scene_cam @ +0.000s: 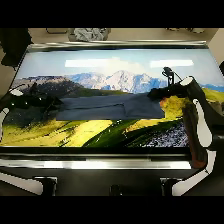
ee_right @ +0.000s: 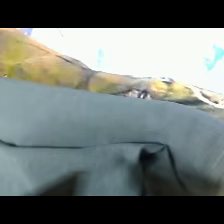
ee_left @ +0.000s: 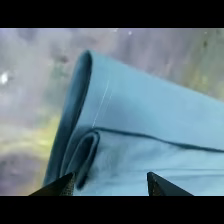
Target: Fold the shirts.
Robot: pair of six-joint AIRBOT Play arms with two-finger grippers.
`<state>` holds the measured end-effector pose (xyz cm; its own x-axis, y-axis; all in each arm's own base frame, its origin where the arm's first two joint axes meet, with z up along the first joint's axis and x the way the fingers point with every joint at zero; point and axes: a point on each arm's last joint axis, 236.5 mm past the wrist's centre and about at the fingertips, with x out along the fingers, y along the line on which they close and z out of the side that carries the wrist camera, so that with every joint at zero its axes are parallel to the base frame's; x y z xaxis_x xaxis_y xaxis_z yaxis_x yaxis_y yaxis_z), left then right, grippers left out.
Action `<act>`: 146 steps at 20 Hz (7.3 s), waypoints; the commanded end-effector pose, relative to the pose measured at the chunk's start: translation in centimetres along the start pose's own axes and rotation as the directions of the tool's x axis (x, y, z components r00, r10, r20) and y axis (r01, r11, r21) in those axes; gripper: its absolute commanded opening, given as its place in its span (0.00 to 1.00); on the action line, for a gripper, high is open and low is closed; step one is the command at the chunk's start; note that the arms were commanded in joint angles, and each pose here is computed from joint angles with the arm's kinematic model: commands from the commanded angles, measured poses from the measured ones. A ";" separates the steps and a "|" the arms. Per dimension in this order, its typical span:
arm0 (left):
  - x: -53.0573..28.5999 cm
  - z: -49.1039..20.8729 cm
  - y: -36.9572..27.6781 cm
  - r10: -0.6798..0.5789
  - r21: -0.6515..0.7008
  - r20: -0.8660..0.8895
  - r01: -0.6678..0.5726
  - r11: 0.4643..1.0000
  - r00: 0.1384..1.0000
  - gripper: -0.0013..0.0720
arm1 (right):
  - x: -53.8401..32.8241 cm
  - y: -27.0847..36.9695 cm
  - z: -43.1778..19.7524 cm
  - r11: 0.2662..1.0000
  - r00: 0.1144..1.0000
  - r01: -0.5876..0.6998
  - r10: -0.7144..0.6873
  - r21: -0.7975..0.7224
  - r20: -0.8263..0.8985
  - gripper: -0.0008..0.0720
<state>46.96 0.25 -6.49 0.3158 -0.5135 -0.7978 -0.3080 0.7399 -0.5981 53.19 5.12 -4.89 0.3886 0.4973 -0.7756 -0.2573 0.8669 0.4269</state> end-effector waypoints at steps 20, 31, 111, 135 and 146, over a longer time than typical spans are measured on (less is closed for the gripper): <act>-8.1 -3.2 -18.0 -0.138 0.416 0.122 0.076 0.906 0.983 0.74 | 1.7 -0.7 -7.2 0.924 0.933 -0.263 0.317 0.280 -0.170 0.70; 9.7 -18.9 -23.9 -0.081 0.550 -0.257 0.214 0.807 0.963 0.06 | -9.1 10.4 -2.7 0.976 0.968 -0.207 0.195 -0.063 -0.155 0.07; -10.8 -5.1 -15.5 0.000 0.530 0.186 -0.101 0.842 0.983 0.06 | -32.0 -3.6 2.6 0.960 0.929 0.005 -0.107 0.280 0.353 0.07; -10.7 -4.9 -15.8 -0.008 0.532 0.196 -0.100 0.841 0.981 0.06 | -36.6 -10.9 -31.1 0.581 0.843 0.517 -0.221 0.628 -0.490 0.08; -20.8 -0.2 -23.0 -0.082 0.608 0.492 -0.275 0.744 0.867 0.06 | -50.1 -15.4 -8.5 0.555 0.546 0.759 -0.827 0.339 0.131 0.89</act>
<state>45.32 -8.13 19.44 0.6153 -0.4058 -0.6759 0.2681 0.9139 -0.3047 22.59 -31.19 12.42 0.2613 -0.1967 -0.9450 0.5092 0.8598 -0.0382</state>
